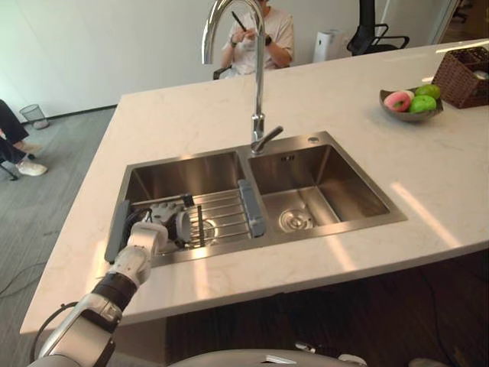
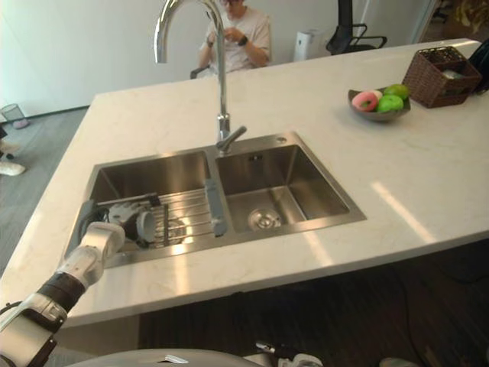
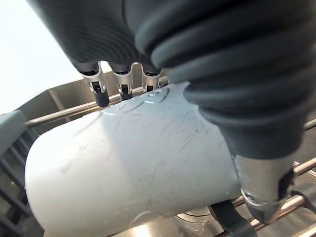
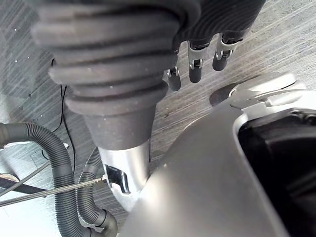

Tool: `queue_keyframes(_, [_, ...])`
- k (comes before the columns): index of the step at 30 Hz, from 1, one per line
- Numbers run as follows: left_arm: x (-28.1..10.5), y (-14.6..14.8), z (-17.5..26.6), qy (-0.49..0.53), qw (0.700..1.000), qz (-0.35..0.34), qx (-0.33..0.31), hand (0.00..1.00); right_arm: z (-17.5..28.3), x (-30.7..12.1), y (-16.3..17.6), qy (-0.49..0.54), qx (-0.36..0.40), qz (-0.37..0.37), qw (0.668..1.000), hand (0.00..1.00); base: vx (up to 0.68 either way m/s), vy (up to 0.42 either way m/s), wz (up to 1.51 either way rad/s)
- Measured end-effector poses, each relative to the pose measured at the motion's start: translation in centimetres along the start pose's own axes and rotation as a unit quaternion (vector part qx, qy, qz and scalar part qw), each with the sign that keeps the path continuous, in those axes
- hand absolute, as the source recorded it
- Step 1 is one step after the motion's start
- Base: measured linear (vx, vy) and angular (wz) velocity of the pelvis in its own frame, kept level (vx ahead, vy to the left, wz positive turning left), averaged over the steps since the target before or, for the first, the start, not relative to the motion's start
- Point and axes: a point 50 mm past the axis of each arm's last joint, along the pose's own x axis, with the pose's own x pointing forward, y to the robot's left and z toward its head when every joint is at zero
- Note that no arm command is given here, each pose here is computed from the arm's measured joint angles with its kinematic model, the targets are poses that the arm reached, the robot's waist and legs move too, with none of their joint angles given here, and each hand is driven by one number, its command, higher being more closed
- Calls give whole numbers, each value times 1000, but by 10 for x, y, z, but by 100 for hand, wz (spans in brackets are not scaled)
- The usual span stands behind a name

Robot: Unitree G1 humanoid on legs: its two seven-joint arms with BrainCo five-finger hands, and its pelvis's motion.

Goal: Walk over to the sink, pick up the cup, carry it to the dishwasher, place the cup inside the dishwasher, then close the dishwasher door

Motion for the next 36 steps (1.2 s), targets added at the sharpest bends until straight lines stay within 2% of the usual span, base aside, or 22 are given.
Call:
queue_keyframes(12, [3, -7, 0, -24, 998, -40, -29, 0, -2, 0, 2, 20, -5, 6, 1000, 0, -2, -2, 0])
queue_keyframes(13, [4, -8, 0, -25, 998, -42, -32, 100, -3, 0, 2, 21, -4, 7, 1000, 0, 0, 0, 0])
queue_keyframes(25, [6, -9, 6, -38, 998, -35, -46, 100, -2, 1, 6, 31, -5, 21, 999, 0, -5, -4, 0])
queue_keyframes(36, [9, -16, 8, -49, 992, 15, -115, 100, -3, 1, 7, 36, 1, 26, 999, 0, 0, 0, 0])
